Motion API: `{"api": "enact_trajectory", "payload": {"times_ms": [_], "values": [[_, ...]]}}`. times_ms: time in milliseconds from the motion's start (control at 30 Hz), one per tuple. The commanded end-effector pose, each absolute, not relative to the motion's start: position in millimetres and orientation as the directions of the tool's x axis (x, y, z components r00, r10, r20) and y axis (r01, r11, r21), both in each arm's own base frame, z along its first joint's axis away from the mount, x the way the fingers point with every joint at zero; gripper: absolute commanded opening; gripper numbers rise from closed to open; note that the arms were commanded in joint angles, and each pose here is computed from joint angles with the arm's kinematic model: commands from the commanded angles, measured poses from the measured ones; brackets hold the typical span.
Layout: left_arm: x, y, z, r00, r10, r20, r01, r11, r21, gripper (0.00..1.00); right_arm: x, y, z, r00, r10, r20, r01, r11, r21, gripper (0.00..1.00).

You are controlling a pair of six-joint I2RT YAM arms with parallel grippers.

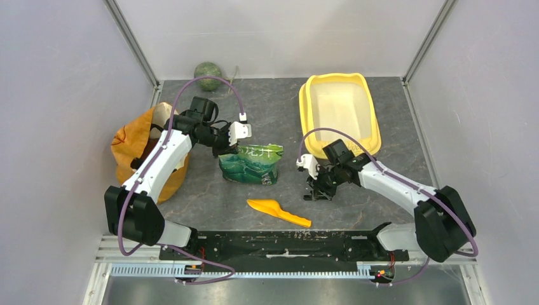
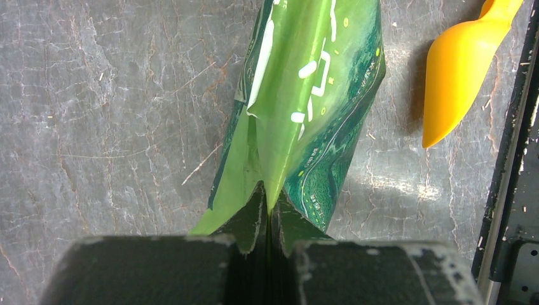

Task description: Fill the litter box with clean litter

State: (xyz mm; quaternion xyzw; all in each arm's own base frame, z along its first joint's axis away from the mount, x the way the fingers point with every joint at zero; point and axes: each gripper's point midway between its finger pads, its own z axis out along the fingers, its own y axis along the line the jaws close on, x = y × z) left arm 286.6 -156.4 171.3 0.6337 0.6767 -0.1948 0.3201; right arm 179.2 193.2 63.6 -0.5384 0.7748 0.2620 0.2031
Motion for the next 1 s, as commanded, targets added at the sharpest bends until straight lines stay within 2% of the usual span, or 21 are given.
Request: {"api": "enact_trajectory", "payload": {"times_ms": [0,100,267,300,333,367,400,567,667,800,967], "values": [[294.7,-164.7,200.1,0.057,0.672,-0.739,0.969,0.142,0.204,0.02,200.1,195.8,49.2,-0.289,-0.743,-0.604,-0.954,0.276,0.118,0.24],[293.3,-164.5,200.2,0.062,0.671,-0.739,0.969,0.139,0.207,0.02,200.8,196.3,44.7,-0.302,-0.746,-0.594,-0.951,0.281,0.131,0.37],[289.7,-163.6,201.0,0.08,0.671,-0.737,0.967,0.128,0.221,0.02,204.5,198.8,60.2,-0.31,-0.725,-0.615,-0.946,0.303,0.118,0.73],[289.3,-162.6,201.0,0.085,0.675,-0.733,0.965,0.127,0.228,0.02,205.1,200.6,67.1,-0.312,-0.716,-0.624,-0.944,0.306,0.121,0.75],[289.0,-161.6,201.3,0.093,0.679,-0.729,0.964,0.123,0.238,0.02,205.5,203.6,77.2,-0.312,-0.707,-0.635,-0.944,0.303,0.127,0.85],[288.7,-160.3,201.6,0.106,0.683,-0.722,0.961,0.116,0.251,0.02,206.4,207.7,88.8,-0.319,-0.691,-0.648,-0.942,0.305,0.139,0.88],[288.1,-159.4,202.3,0.117,0.686,-0.718,0.958,0.111,0.263,0.02,207.0,211.5,100.3,-0.322,-0.676,-0.663,-0.941,0.303,0.148,0.96],[284.4,-152.9,204.6,0.215,0.709,-0.672,0.93,0.061,0.362,0.02,213.5,245.9,177.1,-0.361,-0.533,-0.765,-0.928,0.285,0.239,0.95],[286.2,-150.1,204.1,0.284,0.715,-0.639,0.892,0.046,0.449,0.02,229.8,266.3,201.3,-0.413,-0.462,-0.785,-0.905,0.308,0.294,0.93],[280.4,-153.5,202.1,0.399,0.708,-0.582,0.842,-0.031,0.539,0.02,250.2,293.7,204.8,-0.502,-0.419,-0.756,-0.863,0.305,0.404,0.89],[283.3,-158.1,202.0,0.525,0.685,-0.504,0.751,-0.096,0.653,0.02,267.1,325.8,210.0,-0.643,-0.352,-0.68,-0.765,0.276,0.582,0.9]]}}
